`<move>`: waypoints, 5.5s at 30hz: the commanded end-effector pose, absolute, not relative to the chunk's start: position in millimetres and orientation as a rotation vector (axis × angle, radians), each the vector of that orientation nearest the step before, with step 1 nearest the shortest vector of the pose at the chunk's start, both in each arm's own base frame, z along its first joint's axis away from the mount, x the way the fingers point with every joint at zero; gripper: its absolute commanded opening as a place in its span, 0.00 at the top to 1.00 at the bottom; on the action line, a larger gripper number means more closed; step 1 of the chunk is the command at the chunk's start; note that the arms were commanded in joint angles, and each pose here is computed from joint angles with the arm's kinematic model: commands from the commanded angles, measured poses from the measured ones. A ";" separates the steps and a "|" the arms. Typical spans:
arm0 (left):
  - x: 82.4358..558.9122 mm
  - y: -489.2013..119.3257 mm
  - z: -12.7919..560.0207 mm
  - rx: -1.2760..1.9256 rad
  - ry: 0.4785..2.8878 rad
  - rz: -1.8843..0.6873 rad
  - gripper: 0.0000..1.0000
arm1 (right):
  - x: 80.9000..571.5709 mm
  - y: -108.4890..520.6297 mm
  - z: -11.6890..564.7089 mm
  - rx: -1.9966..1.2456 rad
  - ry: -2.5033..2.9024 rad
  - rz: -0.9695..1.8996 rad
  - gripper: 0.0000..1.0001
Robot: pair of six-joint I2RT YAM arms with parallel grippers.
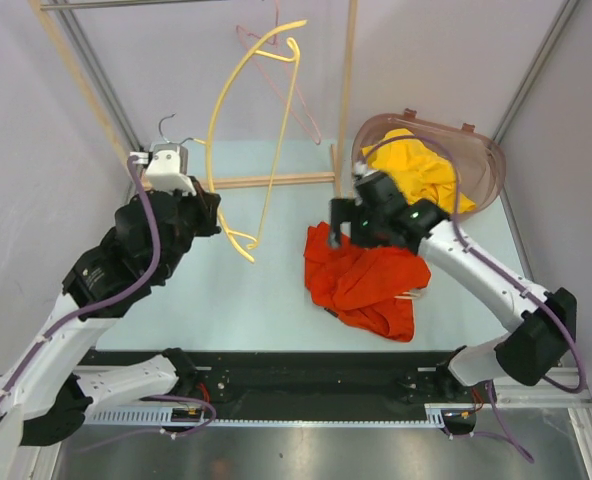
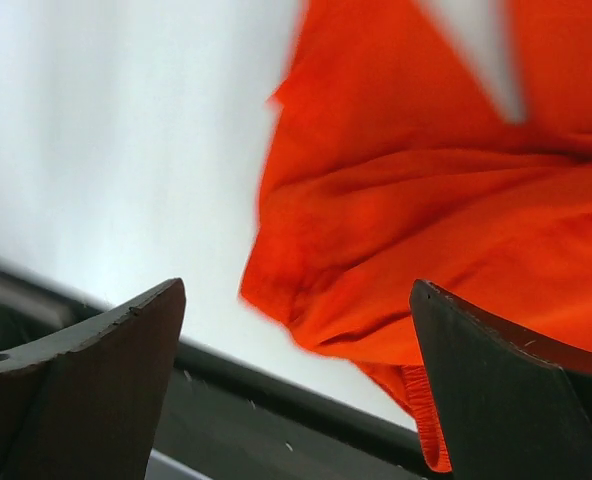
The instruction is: Remove the shorts from the hanger
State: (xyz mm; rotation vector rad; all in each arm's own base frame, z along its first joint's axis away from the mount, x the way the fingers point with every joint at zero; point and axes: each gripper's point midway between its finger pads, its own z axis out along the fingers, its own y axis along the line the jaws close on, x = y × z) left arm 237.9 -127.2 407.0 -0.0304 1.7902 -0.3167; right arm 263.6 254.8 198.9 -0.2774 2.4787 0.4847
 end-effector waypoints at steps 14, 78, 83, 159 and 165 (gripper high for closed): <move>258.9 -127.7 445.5 0.064 1.697 -0.311 1.00 | 244.7 76.4 119.4 0.751 2.548 0.527 0.00; 263.6 -101.1 461.4 0.041 1.643 -0.226 1.00 | 445.3 74.8 523.1 0.268 1.565 0.837 1.00; 261.7 -92.8 457.3 0.037 1.646 -0.182 1.00 | 471.7 56.0 529.1 0.316 1.505 0.901 1.00; 279.9 44.8 395.2 -0.097 1.893 1.116 1.00 | 229.9 120.3 273.9 0.548 2.531 0.349 0.00; 315.1 56.6 432.8 -0.169 1.761 1.238 1.00 | 215.8 124.8 288.3 0.450 2.557 0.420 0.00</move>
